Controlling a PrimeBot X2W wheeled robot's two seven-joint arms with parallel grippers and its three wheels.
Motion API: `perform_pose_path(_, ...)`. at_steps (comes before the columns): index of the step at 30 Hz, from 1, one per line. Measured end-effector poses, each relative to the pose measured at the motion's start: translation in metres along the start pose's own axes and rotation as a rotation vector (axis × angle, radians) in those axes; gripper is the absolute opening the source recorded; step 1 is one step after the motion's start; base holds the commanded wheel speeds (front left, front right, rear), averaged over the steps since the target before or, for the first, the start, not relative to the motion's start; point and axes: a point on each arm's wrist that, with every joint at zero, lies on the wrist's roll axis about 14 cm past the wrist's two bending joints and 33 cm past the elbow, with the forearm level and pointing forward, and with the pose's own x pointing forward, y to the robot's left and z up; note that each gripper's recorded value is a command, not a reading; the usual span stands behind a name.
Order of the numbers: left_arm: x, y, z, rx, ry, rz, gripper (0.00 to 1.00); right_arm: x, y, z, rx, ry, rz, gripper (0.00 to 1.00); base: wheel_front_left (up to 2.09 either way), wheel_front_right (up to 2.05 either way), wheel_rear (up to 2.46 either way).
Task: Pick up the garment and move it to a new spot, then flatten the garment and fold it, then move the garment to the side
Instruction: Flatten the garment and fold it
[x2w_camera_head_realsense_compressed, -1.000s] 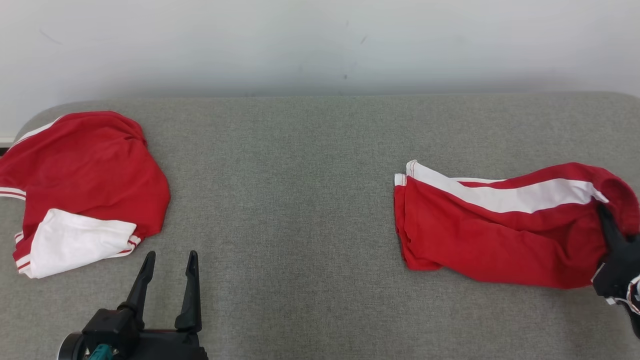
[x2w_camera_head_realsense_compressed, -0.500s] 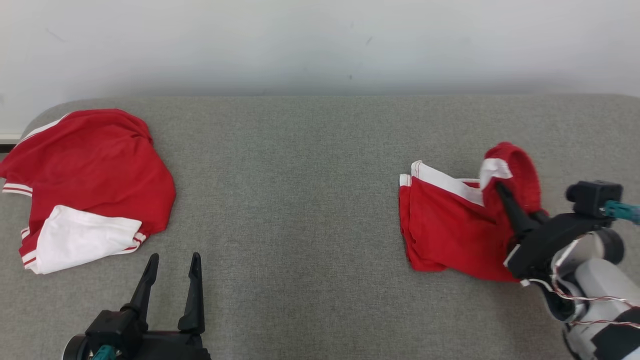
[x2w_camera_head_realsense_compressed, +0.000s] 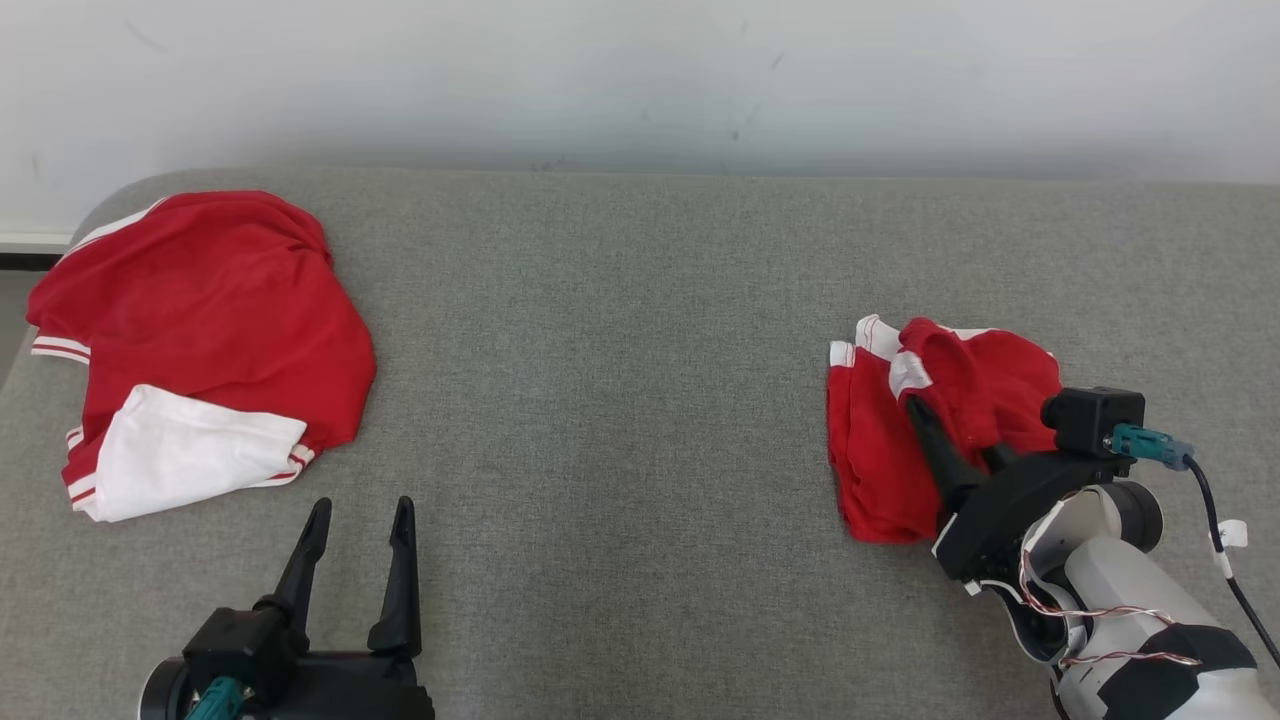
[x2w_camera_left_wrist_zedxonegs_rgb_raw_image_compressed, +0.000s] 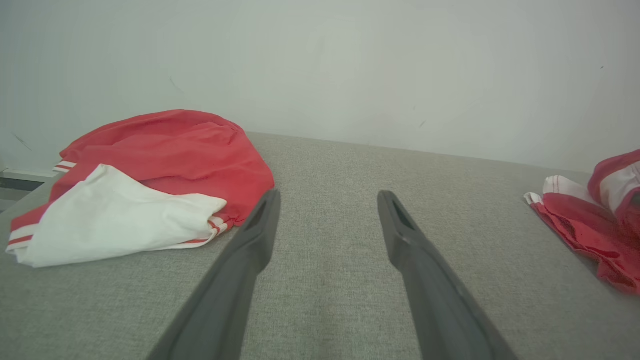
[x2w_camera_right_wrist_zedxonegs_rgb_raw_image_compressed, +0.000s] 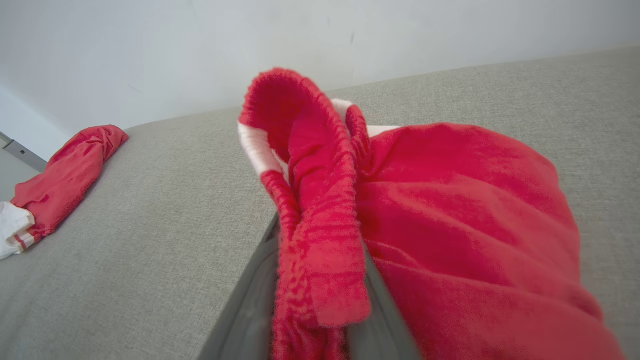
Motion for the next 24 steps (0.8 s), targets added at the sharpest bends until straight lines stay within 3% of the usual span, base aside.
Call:
perform_pose_path(10,0.0,0.004,0.007,0.005,-0.019,0.005,1.0,-0.017,-0.008,0.039,-0.063,-0.189,-0.012,1.0,0.0,0.0,0.0)
perform_pose_path(24,-0.004,-0.009,0.027,0.023,-0.083,-0.023,1.0,-0.095,-0.038,0.069,-0.097,-0.408,-0.131,1.0,0.0,0.0,0.0)
